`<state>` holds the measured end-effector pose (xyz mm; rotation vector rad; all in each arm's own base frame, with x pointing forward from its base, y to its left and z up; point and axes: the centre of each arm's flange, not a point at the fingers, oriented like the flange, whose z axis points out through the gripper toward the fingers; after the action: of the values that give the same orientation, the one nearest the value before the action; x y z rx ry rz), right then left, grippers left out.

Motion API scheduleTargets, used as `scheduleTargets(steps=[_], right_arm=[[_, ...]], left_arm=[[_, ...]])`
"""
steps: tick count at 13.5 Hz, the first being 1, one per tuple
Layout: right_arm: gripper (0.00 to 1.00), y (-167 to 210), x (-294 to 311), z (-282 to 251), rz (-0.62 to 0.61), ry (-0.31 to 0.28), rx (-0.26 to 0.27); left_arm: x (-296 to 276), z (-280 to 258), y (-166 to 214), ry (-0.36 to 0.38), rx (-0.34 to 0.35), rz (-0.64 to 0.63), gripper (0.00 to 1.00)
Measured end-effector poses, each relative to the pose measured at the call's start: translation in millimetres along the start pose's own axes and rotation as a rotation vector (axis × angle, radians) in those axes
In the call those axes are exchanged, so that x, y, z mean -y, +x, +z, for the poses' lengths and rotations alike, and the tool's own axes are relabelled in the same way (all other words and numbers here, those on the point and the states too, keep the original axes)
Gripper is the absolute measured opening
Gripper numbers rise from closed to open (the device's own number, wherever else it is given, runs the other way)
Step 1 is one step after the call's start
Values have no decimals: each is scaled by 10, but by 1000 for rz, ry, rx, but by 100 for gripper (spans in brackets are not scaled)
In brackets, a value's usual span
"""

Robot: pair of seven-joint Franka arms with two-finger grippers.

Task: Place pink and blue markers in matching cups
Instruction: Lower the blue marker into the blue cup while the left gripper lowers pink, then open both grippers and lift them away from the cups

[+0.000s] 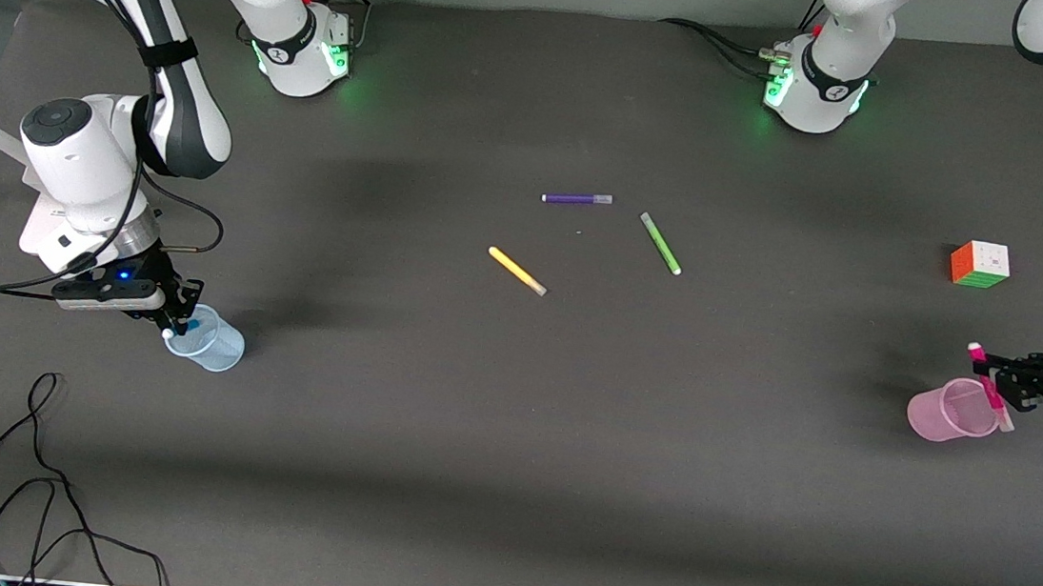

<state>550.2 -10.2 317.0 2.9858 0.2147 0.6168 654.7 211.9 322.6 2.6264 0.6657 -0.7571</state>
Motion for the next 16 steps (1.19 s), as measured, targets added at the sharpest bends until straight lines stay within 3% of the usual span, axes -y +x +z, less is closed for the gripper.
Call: scheduleTargets(steps=[6, 9, 16], right_arm=[[100, 32, -15, -46, 2, -2, -13], [100, 86, -36, -153, 5, 1, 10], [100, 582, -147, -1304, 18, 32, 237]], left_arm=[[274, 185, 207, -133, 54, -15, 17], [329, 222, 238, -183, 74, -18, 17], [629, 396, 360, -258, 133, -50, 17]])
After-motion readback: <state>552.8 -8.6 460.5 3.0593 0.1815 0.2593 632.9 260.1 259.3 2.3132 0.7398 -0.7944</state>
